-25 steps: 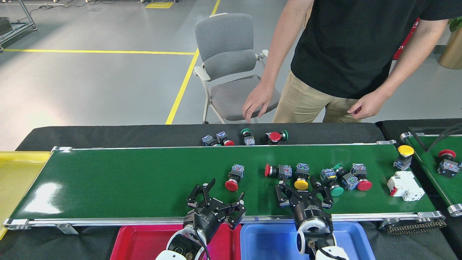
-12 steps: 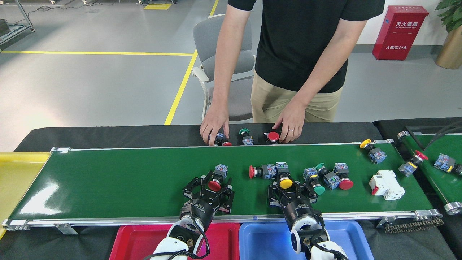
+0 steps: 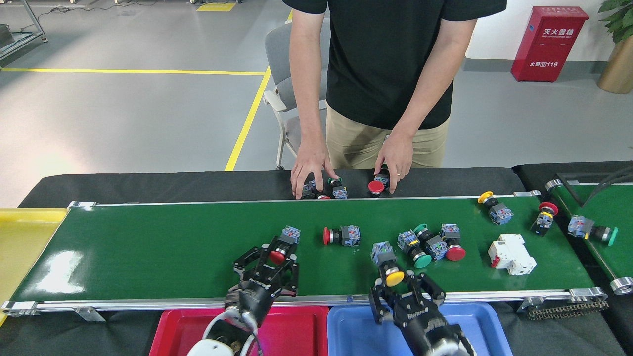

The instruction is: Pick switch part from conveyor to tray

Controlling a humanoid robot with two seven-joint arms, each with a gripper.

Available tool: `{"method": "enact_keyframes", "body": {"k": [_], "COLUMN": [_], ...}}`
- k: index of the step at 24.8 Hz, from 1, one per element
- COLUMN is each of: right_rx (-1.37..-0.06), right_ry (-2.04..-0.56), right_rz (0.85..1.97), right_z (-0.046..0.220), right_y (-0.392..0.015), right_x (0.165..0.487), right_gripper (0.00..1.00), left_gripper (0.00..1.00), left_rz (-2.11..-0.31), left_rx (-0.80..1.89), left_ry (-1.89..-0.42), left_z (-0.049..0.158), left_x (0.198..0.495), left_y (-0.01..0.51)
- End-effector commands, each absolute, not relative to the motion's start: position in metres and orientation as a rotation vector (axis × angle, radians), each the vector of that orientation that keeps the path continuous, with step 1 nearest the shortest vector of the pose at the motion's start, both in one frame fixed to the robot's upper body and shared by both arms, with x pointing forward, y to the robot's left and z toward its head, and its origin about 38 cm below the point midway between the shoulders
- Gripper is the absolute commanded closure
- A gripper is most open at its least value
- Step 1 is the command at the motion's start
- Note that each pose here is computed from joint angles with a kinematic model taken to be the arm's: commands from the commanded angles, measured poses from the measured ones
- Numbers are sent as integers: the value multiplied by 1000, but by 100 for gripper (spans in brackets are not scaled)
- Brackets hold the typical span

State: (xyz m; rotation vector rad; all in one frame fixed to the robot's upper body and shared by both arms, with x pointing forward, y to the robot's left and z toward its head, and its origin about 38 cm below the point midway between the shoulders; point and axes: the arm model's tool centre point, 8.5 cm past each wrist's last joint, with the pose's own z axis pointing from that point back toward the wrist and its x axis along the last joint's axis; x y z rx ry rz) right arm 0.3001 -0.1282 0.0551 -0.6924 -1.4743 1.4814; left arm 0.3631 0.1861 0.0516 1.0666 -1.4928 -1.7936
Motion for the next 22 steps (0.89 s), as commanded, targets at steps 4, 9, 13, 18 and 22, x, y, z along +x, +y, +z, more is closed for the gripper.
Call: {"method": "enact_keyframes", "body": {"k": [4, 9, 13, 18, 22], "right_rx": [-614, -497, -484, -620, -765], "right_ry": [-1628, -1698, -1655, -1628, -1557], "right_rz": [1581, 1629, 1630, 1518, 1314], "right_z": [65, 68, 63, 77, 90], "right_y": [-114, -59, -58, -97, -146], "right_x": [286, 277, 278, 308, 334], "right_gripper": [73, 4, 2, 2, 2], "left_gripper": [80, 0, 0, 0, 0], "left_rz": [-1981, -1848, -1775, -1482, -1221], "left_rx": [735, 801, 758, 953, 1212], "left_ry": [-1694, -1599, -1578, -1460, -1194], "left_z": [59, 53, 41, 42, 49], "left_x": [283, 268, 249, 250, 264], "left_y": [237, 274, 279, 315, 370]}}
